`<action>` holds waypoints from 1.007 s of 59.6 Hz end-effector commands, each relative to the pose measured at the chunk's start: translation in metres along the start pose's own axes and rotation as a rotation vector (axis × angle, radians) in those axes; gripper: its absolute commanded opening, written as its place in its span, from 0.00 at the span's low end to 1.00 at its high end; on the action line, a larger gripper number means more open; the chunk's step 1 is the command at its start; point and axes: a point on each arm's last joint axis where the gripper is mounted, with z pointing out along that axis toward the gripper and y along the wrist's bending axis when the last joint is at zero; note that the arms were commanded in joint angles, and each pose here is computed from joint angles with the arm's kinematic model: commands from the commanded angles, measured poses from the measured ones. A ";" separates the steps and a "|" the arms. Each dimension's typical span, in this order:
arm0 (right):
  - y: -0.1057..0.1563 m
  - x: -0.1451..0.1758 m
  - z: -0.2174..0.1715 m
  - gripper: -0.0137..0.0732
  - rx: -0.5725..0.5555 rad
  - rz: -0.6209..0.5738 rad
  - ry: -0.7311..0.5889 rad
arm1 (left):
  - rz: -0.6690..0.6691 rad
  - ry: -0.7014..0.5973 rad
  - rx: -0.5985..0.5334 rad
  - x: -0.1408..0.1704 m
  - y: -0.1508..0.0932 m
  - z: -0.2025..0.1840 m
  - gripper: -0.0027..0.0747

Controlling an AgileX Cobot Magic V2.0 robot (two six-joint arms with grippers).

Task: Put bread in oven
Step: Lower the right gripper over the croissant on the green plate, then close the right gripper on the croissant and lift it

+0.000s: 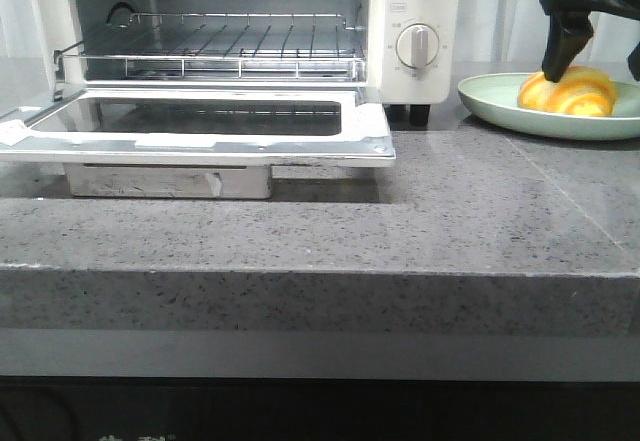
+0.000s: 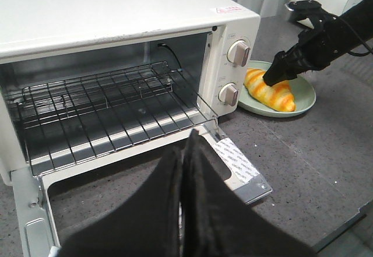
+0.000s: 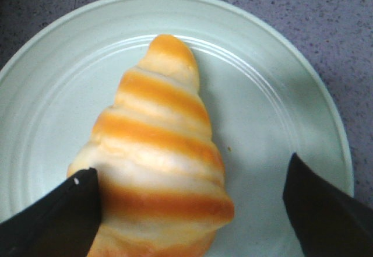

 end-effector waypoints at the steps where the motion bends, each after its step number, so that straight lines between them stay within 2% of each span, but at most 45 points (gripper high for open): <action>1: -0.001 -0.014 -0.018 0.90 0.003 -0.008 -0.074 | -0.001 -0.109 0.004 -0.015 -0.001 -0.006 0.01; 7: -0.001 -0.010 -0.012 0.90 0.002 -0.007 -0.038 | -0.001 -0.109 0.004 -0.015 -0.001 -0.006 0.01; 12: -0.001 -0.006 -0.006 0.83 -0.001 -0.004 0.007 | -0.001 -0.109 0.004 -0.015 -0.001 -0.006 0.01; 18: 0.000 -0.002 -0.003 0.67 -0.009 0.004 0.048 | -0.001 -0.109 0.004 -0.015 -0.001 -0.006 0.01; 27: 0.001 0.000 -0.002 0.35 -0.025 0.020 0.069 | -0.001 -0.109 0.004 -0.015 -0.001 -0.006 0.01; 35: 0.001 0.001 -0.002 0.17 -0.027 0.021 0.078 | -0.001 -0.109 0.004 -0.015 -0.001 -0.006 0.01; 44: 0.001 0.001 -0.004 0.08 -0.027 0.020 0.081 | -0.001 -0.109 0.004 -0.015 -0.001 -0.006 0.01; 60: 0.003 -0.015 -0.044 0.08 -0.022 0.005 -0.047 | -0.001 -0.111 0.004 -0.015 -0.001 -0.006 0.01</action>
